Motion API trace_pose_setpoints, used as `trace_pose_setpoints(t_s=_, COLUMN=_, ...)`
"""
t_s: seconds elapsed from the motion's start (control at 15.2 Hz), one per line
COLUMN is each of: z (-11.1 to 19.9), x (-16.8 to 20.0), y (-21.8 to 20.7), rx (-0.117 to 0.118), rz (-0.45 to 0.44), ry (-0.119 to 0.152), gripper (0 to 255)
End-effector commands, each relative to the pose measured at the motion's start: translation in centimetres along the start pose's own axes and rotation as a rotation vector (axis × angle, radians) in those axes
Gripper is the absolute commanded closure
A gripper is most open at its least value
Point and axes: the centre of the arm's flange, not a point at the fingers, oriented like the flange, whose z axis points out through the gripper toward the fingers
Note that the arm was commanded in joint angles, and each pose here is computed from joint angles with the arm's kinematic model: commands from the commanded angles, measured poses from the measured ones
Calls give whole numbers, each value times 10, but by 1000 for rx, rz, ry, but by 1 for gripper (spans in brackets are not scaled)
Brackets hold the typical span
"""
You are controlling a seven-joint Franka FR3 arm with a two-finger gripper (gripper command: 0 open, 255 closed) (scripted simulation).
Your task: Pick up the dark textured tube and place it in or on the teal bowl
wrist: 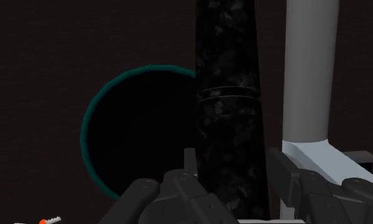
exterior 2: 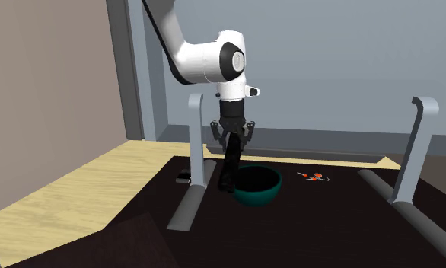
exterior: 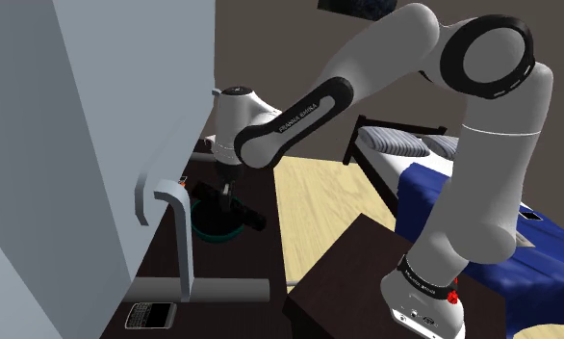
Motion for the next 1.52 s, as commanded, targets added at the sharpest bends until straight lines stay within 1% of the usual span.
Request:
trace_pose_setpoints(t_s=0.0, z=-2, x=15, y=21, rx=0, rz=0, ry=0, gripper=255)
trace_pose_setpoints(t_s=0.33, z=-3, x=55, y=73, rx=0, rz=0, ry=0, gripper=255)
trace_pose_setpoints(t_s=1.32, z=76, x=53, y=70, rx=0, rz=0, ry=0, gripper=255)
trace_pose_setpoints(t_s=1.45, z=79, x=53, y=70, rx=0, rz=0, ry=0, gripper=255)
